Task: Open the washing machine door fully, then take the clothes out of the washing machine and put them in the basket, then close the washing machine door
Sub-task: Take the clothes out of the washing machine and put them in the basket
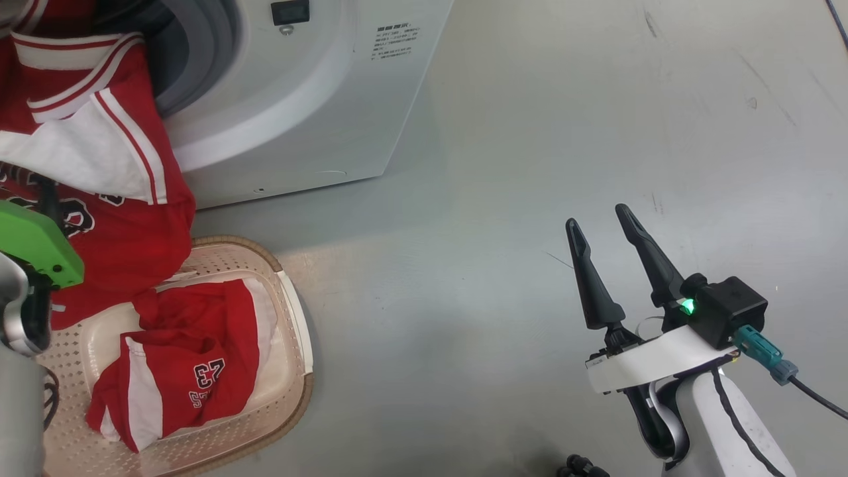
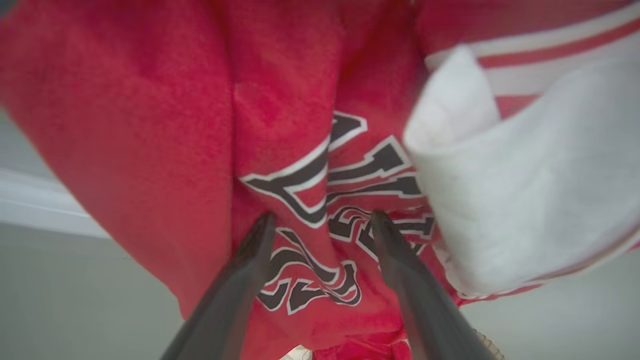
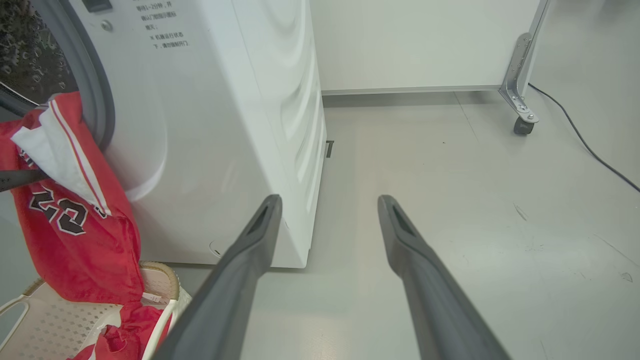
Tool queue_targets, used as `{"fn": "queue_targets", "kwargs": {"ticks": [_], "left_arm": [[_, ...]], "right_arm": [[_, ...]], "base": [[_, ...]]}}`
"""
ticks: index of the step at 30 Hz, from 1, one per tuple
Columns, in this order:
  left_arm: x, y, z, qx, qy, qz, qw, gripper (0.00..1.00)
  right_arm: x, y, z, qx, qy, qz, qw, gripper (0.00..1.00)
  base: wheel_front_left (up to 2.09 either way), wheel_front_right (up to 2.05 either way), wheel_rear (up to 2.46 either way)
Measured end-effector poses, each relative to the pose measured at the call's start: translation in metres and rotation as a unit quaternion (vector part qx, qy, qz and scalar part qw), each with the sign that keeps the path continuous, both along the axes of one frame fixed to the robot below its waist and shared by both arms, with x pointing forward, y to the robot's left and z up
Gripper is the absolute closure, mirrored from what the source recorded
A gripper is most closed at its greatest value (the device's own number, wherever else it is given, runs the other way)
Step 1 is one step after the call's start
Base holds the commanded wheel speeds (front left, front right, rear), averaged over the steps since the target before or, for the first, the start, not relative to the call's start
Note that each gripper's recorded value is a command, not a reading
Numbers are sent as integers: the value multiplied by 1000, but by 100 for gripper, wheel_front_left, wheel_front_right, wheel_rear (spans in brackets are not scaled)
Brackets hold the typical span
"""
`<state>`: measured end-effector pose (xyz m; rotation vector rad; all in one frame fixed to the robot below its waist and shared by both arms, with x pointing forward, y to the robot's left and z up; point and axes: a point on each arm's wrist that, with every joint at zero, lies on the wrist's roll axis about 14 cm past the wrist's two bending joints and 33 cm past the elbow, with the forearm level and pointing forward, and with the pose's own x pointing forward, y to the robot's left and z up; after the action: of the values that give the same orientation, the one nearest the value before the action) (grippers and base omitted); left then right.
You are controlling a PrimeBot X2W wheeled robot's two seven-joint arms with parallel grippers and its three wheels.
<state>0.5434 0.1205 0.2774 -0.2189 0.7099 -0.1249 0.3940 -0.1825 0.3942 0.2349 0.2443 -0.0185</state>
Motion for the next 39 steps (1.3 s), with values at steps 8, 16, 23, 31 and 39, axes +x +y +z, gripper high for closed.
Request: {"fn": "queue_targets", "kwargs": {"ticks": [8, 16, 23, 31, 39], "left_arm": [[7, 1, -6, 5, 10, 7, 1000, 0], [11, -7, -10, 1, 16, -2, 1000, 0], [7, -16, -6, -11, 11, -10, 1000, 100], [7, -22, 13, -35, -23, -9, 999, 100], [11, -24, 49, -53, -92, -14, 994, 100]], "right_arm": [[2, 2, -1, 1, 1, 3, 1000, 0], [2, 3, -3, 1, 4, 4, 1000, 0], [3, 3, 0, 0, -1, 3, 1000, 0], [5, 5, 7, 1, -11, 5, 1000, 0], [10, 10, 17, 4, -30, 14, 999, 0]], "base": [[0, 0, 0], [0, 0, 0], [0, 0, 0], [0, 0, 0], [0, 0, 0]]}}
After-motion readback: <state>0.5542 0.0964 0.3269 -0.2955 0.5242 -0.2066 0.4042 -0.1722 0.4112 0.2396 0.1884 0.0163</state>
